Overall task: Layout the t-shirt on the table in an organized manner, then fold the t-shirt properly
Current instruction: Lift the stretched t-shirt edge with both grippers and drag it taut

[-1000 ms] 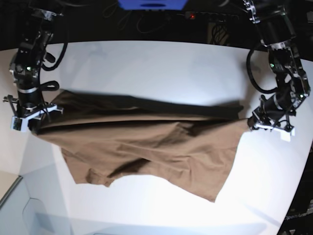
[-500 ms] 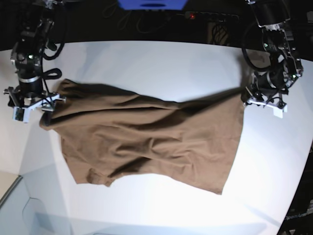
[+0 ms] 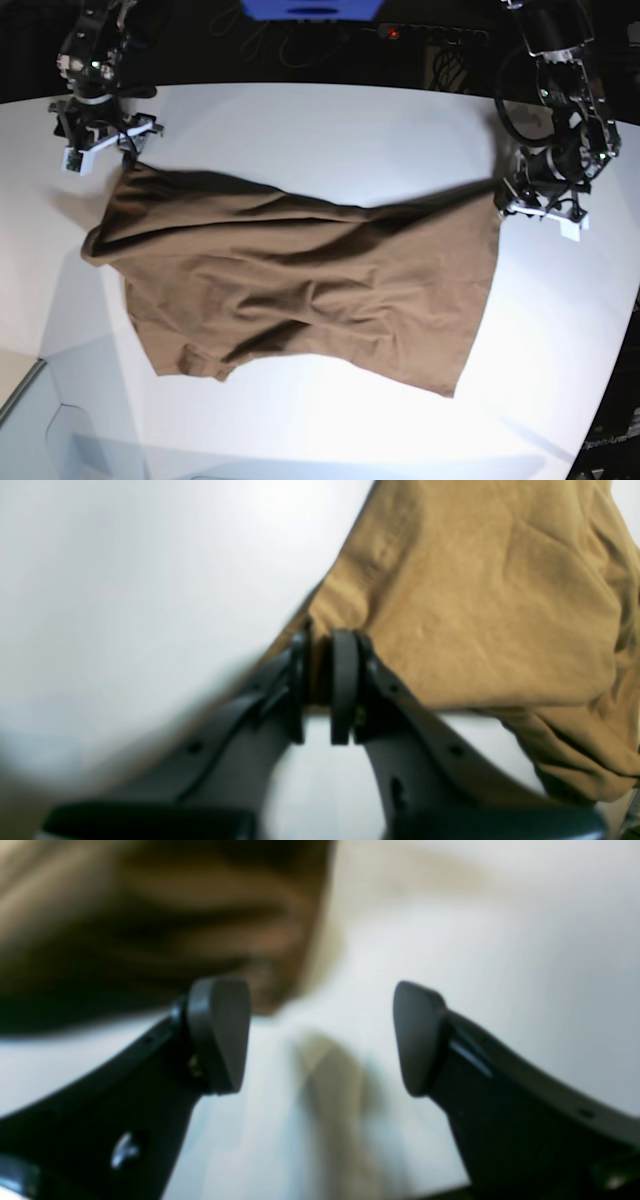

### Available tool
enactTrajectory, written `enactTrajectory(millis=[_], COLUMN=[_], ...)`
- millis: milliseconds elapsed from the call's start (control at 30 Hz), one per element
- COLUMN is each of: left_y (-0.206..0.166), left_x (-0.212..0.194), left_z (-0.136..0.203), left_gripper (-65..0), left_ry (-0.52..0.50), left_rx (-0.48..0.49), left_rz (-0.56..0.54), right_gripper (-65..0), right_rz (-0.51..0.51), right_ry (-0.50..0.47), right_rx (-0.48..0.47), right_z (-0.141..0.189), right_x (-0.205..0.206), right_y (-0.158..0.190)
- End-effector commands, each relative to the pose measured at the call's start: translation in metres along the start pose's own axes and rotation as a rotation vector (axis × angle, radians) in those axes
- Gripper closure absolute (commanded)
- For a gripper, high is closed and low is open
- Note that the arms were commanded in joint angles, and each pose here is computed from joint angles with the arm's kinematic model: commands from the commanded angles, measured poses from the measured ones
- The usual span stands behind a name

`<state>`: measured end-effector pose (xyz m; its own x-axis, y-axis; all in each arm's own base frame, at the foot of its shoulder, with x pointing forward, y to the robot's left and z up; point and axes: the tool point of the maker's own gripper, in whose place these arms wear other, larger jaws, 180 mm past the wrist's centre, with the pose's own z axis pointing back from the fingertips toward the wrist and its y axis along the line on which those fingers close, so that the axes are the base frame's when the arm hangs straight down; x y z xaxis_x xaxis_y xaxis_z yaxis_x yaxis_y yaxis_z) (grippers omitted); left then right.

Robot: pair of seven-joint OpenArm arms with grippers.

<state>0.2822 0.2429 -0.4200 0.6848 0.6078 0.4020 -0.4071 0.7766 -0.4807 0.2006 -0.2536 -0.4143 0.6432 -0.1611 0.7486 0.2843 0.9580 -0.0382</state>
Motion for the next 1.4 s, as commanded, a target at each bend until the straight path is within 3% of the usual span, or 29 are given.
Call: enactTrajectory(millis=[0,167,667,733,800,933,1067,1367], left_y=[-0.004,-0.005,-0.006,-0.006,-0.006,-0.007,-0.021,-0.081], left_x=[0.013,0.015,0.016,0.016,0.016,0.017,0.030,0.071], left_z=[0.005,0.005,0.005,0.005,0.005,0.005,0.016,0.065], left_gripper=[-7.0,-7.0,-7.0,-7.0,-7.0,-6.7,0.0,-0.1], left_ry=[-0.037,-0.042,-0.046,-0.046,-0.046,-0.048,-0.095,-0.284], left_rx=[-0.014,-0.016,-0.018,-0.018,-0.018,-0.019,-0.044,-0.143], left_rz=[-0.011,-0.012,-0.012,-0.012,-0.012,-0.013,-0.052,-0.204], right_gripper=[-45.2,-45.2,-43.8,-37.5,-27.2,0.0,0.0,0.0], right_rz=[0.005,0.060,0.019,0.020,0.021,0.027,0.035,0.098], right_ry=[-0.046,-0.046,-0.017,-0.019,-0.020,-0.054,-0.163,-0.411], right_rx=[0.004,0.130,0.148,0.151,0.151,0.136,0.067,0.025], right_z=[0.000,0.000,-0.026,-0.026,-0.026,-0.021,0.002,0.050], right_x=[0.011,0.011,0.007,0.007,0.008,0.020,0.056,0.141], right_y=[-0.001,0.023,0.032,0.032,0.032,0.027,0.004,0.001])
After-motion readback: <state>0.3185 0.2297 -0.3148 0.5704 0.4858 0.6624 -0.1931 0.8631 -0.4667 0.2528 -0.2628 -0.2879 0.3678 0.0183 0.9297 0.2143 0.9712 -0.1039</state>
